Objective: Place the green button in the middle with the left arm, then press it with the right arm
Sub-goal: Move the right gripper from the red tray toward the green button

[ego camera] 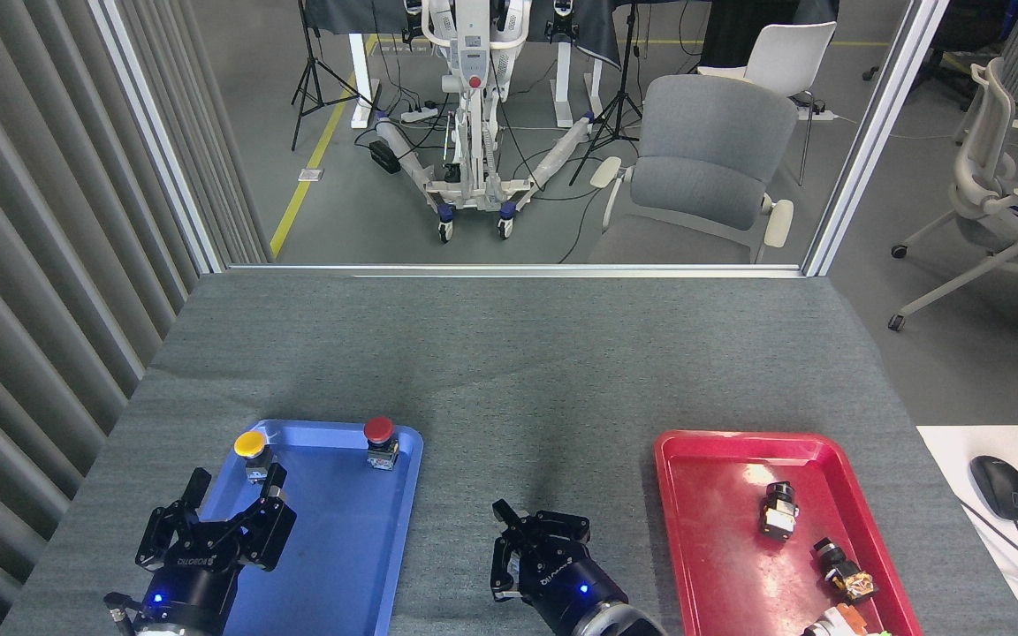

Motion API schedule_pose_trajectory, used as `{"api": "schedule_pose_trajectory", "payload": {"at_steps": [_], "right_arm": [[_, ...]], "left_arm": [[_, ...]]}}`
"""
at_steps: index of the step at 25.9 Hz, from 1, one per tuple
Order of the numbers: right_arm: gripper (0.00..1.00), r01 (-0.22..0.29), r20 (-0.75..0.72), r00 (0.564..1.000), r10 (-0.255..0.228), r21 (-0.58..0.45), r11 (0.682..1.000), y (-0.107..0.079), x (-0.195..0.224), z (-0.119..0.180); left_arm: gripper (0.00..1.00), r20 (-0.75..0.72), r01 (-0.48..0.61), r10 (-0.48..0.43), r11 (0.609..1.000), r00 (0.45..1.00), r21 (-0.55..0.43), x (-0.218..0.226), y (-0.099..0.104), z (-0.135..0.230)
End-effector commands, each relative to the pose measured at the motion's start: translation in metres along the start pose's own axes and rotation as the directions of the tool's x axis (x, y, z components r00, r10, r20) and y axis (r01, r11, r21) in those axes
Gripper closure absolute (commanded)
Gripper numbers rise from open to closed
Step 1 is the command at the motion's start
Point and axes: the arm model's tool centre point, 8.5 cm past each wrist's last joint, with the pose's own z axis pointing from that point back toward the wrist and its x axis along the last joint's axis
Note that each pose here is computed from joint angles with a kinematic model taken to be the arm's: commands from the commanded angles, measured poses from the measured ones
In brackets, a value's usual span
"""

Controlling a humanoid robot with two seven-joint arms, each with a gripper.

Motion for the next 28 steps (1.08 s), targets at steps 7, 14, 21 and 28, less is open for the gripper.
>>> {"api": "schedule_pose_trajectory", "payload": {"at_steps": [7, 14, 21, 28], "right_arm": [[1.0, 0.016, -0.016, 1.0, -0.015, 0.095, 0.995, 0.005, 0.005, -0.002], [1.0, 0.016, -0.017, 1.0, -0.014, 0.115, 0.993, 0.008, 0.003, -0.001], [1.0, 0.019, -0.021, 1.0, -0.015, 0.208, 0.978, 0.016, 0.003, 0.001], [1.0, 0.027, -0.046, 0.999, -0.019, 0.17, 0.985, 0.007, 0.002, -0.002]], "left_arm": [[0.0, 0.001, -0.002, 0.002, 1.0, 1.0, -0.001, 0.0, -0.001, 0.0], [0.0, 0.003, -0.001, 0.001, 1.0, 1.0, -0.002, 0.0, 0.0, 0.0], [0.0, 0.001, -0.001, 0.001, 1.0, 1.0, -0.002, 0.0, 0.0, 0.0], [0.0, 0.001, -0.001, 0.001, 1.0, 1.0, -0.002, 0.0, 0.0, 0.0]]}}
